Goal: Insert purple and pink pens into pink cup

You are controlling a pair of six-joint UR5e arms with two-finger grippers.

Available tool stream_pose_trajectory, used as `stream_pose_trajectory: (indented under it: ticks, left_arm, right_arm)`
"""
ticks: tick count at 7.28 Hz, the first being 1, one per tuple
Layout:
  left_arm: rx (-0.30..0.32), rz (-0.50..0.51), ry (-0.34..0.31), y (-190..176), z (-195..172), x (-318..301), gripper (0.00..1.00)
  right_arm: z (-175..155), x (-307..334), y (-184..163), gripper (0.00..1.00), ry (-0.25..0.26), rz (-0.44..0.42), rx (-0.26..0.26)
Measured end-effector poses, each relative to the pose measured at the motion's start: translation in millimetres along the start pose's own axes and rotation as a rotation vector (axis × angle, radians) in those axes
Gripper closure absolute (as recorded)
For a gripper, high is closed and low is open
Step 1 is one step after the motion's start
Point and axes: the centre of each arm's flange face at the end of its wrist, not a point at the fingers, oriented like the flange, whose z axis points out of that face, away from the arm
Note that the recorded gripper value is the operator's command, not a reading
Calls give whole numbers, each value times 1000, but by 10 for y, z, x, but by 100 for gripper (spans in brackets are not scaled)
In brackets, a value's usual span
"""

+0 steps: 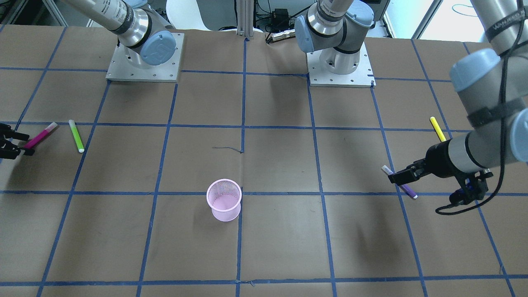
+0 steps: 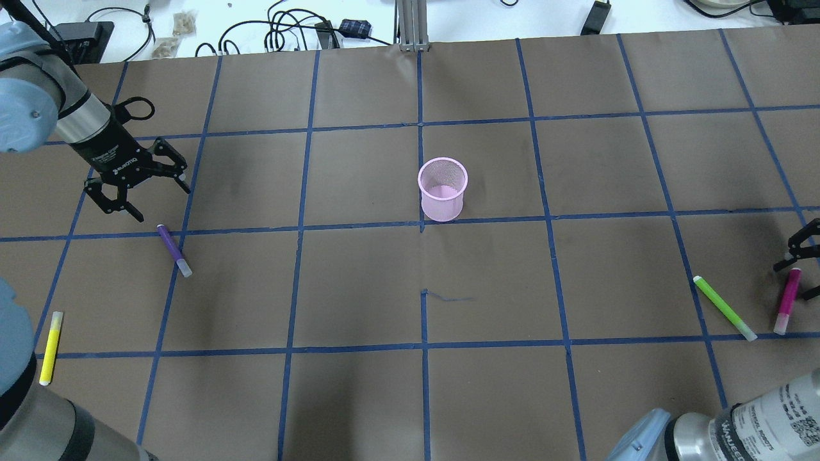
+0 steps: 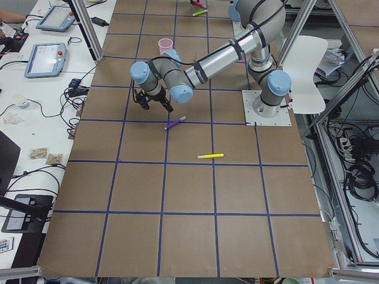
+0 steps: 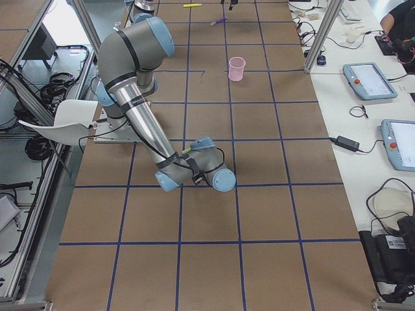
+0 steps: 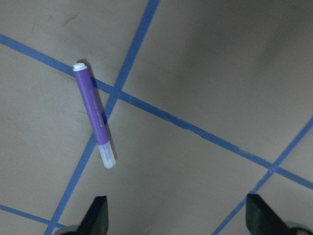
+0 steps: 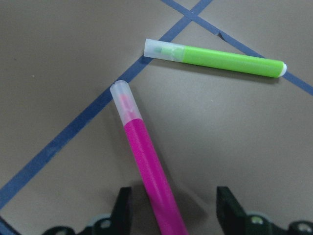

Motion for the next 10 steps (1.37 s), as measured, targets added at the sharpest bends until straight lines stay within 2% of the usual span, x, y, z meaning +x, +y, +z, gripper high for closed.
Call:
stream_pose_trajectory:
  ticks: [1,3,5,7,8,9,10]
  left_arm:
    - [-21,-67,7,-181,193,-168,0]
    - [-53,-168,22,-460,527,-462,3]
    - [-57,-222,69,-551,619,-485,19]
    - [-68,-226,84,-588,701,-478,26]
    - [-72,-218,84,-607,733,-479,41]
    - [-73,-214,82,-620,747,-480,48]
    - [-70,-212,79,-625,740,-483,63]
  right_arm:
    - [-4,-1,3,85,-2,-2,-3]
    - [-12,-2,5,88,-5,-6,-7]
    - [-17,-5,-1,89,-8,-3,-8]
    - [-111,-15,-30,92,-29,-1,-20]
    - [-259,-5,-67,93,-37,5,-45]
    - [-474,25,-162,93,-38,37,-84]
    - [-731,85,-353,92,-30,103,-127]
